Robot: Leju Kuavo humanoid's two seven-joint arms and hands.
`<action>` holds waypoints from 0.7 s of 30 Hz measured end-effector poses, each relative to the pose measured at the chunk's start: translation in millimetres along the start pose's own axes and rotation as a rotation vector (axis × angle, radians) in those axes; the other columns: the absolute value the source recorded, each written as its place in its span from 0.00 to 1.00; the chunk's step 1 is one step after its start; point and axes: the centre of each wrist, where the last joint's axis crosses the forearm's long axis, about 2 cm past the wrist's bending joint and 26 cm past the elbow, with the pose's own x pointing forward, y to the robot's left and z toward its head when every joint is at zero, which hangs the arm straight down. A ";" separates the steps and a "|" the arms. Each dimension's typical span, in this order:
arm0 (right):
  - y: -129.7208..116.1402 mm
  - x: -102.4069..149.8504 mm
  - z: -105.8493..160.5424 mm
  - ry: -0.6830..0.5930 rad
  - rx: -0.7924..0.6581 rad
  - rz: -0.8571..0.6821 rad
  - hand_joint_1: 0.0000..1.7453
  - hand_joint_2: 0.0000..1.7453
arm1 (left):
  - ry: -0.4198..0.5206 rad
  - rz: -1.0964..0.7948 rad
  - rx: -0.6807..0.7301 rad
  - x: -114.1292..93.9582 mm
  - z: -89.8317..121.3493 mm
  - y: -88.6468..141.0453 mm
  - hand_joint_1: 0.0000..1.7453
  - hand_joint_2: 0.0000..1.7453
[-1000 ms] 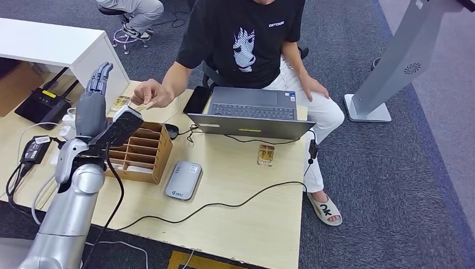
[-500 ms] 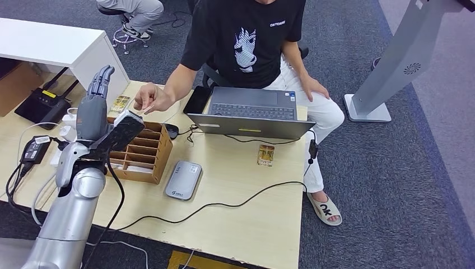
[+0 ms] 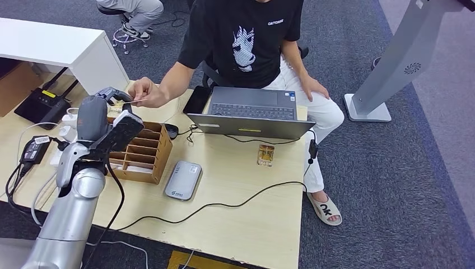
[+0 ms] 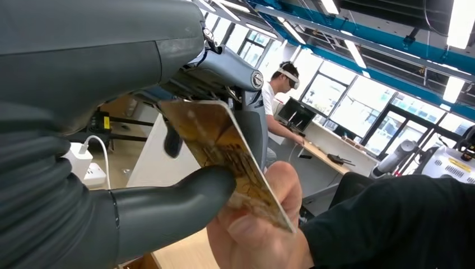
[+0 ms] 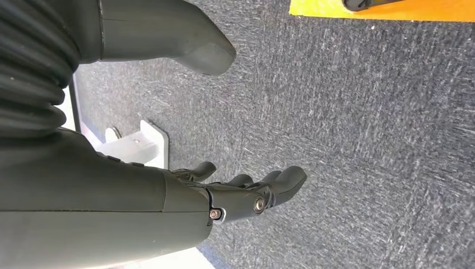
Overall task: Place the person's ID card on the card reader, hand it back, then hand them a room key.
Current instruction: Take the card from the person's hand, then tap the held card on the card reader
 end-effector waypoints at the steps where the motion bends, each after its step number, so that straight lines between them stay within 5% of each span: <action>1: -0.1 0.0 0.0 0.002 0.001 0.000 0.00 1.00 | -0.002 0.000 0.000 0.4 -1.8 0.8 1.00 1.00; 11: 0.0 -0.1 0.0 -0.001 0.004 0.003 0.00 1.00 | -0.011 -0.008 -0.003 0.6 -9.8 4.9 1.00 1.00; 21: -0.2 -0.3 -0.1 0.000 0.002 0.003 0.00 1.00 | -0.026 -0.064 -0.096 -2.3 12.7 -6.8 1.00 1.00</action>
